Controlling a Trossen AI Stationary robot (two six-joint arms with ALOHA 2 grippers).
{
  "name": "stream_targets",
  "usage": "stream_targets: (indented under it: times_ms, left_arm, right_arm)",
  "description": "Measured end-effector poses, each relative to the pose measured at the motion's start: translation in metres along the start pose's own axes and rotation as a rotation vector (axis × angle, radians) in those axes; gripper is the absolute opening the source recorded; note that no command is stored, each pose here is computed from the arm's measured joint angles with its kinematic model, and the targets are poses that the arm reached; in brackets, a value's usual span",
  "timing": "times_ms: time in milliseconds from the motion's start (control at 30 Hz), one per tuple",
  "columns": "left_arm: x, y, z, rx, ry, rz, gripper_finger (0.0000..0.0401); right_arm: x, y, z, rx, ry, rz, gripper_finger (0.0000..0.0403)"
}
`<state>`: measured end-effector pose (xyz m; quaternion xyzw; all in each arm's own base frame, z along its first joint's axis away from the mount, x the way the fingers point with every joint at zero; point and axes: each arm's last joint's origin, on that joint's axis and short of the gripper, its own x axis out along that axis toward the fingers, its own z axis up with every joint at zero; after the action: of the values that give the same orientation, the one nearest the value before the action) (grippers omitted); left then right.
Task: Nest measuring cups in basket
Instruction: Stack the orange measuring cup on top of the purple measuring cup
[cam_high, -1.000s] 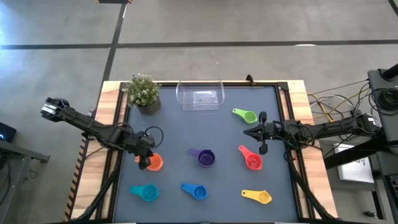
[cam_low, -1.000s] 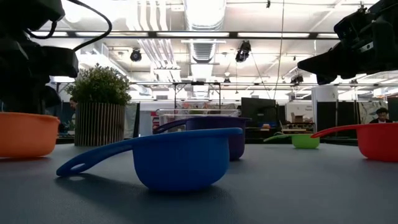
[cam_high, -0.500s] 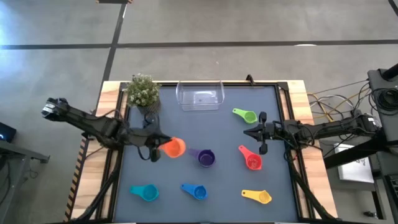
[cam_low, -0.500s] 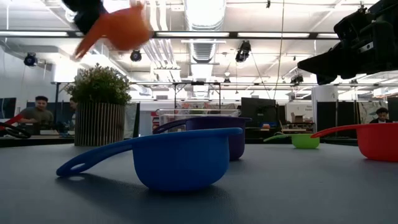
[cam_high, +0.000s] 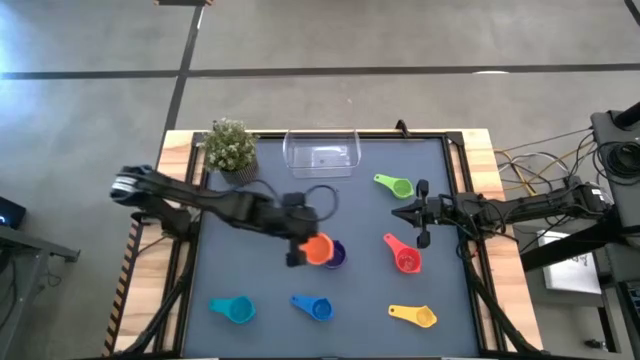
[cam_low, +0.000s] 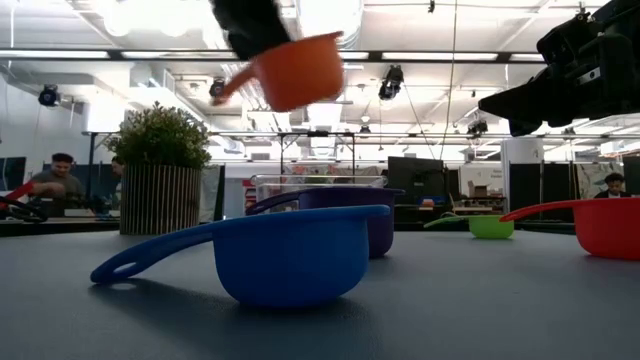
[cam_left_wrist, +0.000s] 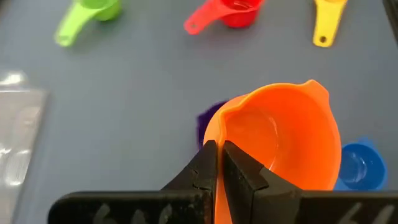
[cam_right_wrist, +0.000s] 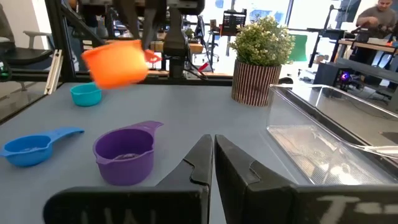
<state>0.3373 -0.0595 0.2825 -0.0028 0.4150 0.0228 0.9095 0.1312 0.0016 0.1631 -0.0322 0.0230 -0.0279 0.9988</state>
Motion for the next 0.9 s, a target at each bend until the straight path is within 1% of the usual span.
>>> stream_targets:
  times_ms: [67,167,333,400,467,667,767,900]
  left_arm:
    - [0.017,-0.001,0.006,0.023,0.038,-0.022,0.0]
    - [0.039,-0.001,0.012,0.045,0.089,-0.019,0.0]
    - [0.064,0.003,0.021,0.061,0.125,-0.014,0.0]
    - [0.074,0.007,0.021,0.05,0.147,-0.038,0.0]
    - [0.08,0.011,0.02,0.037,0.167,-0.054,0.0]
    - [0.09,0.02,0.016,0.017,0.196,-0.049,0.0004]
    - [0.091,0.021,0.016,0.013,0.199,-0.064,0.0021]
    - [0.091,0.02,0.016,0.008,0.199,-0.068,0.0058]
  right_arm:
    - [0.0,0.0,0.0,0.001,0.0,0.0,0.0009]
    - [0.0,0.0,0.0,0.001,0.0,0.0,0.0009]
    - [0.0,0.0,0.0,0.001,0.001,0.0,0.0009]
    - [0.0,0.0,0.0,-0.001,0.0,0.0,0.0009]
    - [0.0,0.0,0.0,0.001,0.001,0.0,0.0009]
    - [0.0,0.0,0.0,0.0,0.003,0.0,0.0009]
    - [0.0,0.0,0.0,0.001,0.003,0.0,0.0009]
    - [0.0,0.0,0.0,0.0,0.004,0.0,0.0009]
